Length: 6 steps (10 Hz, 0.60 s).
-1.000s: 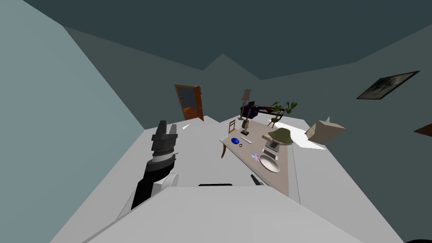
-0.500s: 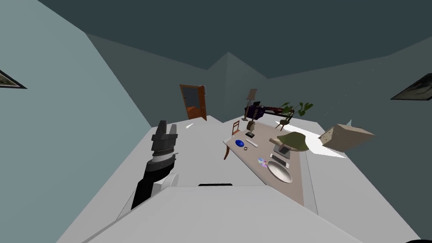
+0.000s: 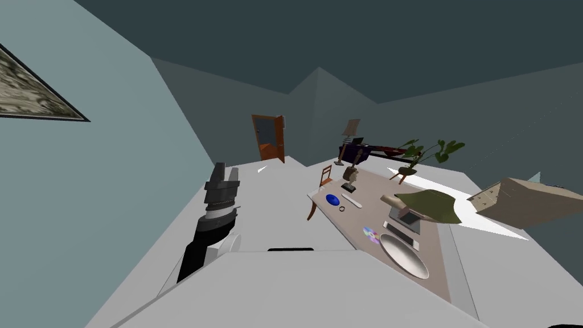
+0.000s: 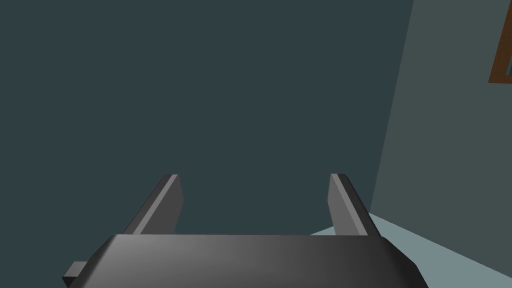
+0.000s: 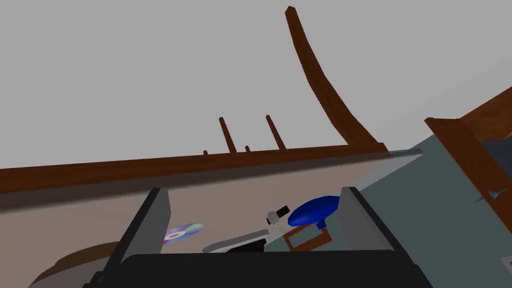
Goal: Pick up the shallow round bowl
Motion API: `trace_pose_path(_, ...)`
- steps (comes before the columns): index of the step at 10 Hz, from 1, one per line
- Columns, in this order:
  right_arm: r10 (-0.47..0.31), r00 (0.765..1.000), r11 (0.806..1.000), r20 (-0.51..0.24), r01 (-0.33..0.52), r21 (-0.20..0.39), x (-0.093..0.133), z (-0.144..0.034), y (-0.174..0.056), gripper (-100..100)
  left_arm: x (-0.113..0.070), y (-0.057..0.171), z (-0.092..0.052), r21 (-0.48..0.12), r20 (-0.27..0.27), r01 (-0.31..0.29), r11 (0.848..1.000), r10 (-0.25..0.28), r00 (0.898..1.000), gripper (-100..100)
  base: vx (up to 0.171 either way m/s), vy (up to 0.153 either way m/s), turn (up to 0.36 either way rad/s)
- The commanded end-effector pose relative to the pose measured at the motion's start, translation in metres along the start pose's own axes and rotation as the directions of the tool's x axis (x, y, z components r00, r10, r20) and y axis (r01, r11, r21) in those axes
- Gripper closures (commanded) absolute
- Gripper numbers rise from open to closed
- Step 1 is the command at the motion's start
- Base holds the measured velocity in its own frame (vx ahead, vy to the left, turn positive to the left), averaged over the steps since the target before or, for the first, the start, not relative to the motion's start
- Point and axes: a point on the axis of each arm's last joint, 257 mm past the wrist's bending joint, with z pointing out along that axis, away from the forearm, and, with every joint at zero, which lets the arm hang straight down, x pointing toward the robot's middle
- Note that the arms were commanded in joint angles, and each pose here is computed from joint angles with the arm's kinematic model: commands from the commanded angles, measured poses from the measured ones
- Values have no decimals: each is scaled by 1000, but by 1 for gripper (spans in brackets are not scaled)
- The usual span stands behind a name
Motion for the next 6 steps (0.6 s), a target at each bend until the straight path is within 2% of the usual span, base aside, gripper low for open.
trace_pose_path(1,-18,1000,999,-22,19,41,6,-5,-19,-100,0,0,0,0,0,0,1000,0,1000,0,74,7,78)
trace_pose_path(2,-52,997,994,-55,57,93,15,-13,-44,-100,0,0,0,0,0,0,1000,0,1000,0,95,13,171)
trace_pose_path(3,-54,997,995,-49,58,83,12,-12,-39,-100,0,0,0,0,0,0,1000,0,1000,0,78,1,97)
trace_pose_path(5,-48,997,993,-65,55,107,20,-16,-51,-100,0,0,0,0,0,0,1000,0,1000,0,19,-8,-11)
trace_pose_path(6,-76,992,983,-103,92,161,30,-27,-77,-100,0,0,0,0,0,0,1000,0,1000,0,52,-1,192)
